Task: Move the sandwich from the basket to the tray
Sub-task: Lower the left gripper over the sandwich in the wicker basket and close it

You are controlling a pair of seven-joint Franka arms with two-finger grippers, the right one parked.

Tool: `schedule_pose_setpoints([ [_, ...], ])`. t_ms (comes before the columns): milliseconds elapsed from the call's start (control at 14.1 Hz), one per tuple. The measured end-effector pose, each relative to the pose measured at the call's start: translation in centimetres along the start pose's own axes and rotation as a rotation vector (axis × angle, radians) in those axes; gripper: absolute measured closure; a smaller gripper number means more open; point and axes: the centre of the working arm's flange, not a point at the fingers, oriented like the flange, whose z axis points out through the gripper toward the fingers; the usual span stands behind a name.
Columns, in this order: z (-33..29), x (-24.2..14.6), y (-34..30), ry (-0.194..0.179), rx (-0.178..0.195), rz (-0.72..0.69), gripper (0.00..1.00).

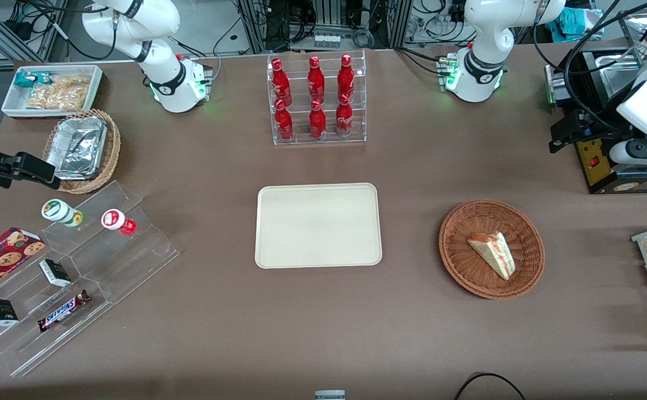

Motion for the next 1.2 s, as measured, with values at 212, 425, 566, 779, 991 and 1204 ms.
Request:
schedule_pose_setpoints([
  [212,0.0,0.0,0.0,0.000,0.000,0.002,0.00],
  [425,0.0,0.0,-0.1,-0.001,0.000,0.003,0.00],
  [566,0.5,0.2,-0.2,-0.010,-0.001,-0.008,0.00],
  [779,5.0,2.3,-0.9,-0.098,0.008,-0.109,0.00],
  [991,14.5,7.1,-1.2,-0.185,0.095,-0.298,0.00],
  [1204,23.9,11.6,0.3,-0.174,0.119,-0.516,0.00],
])
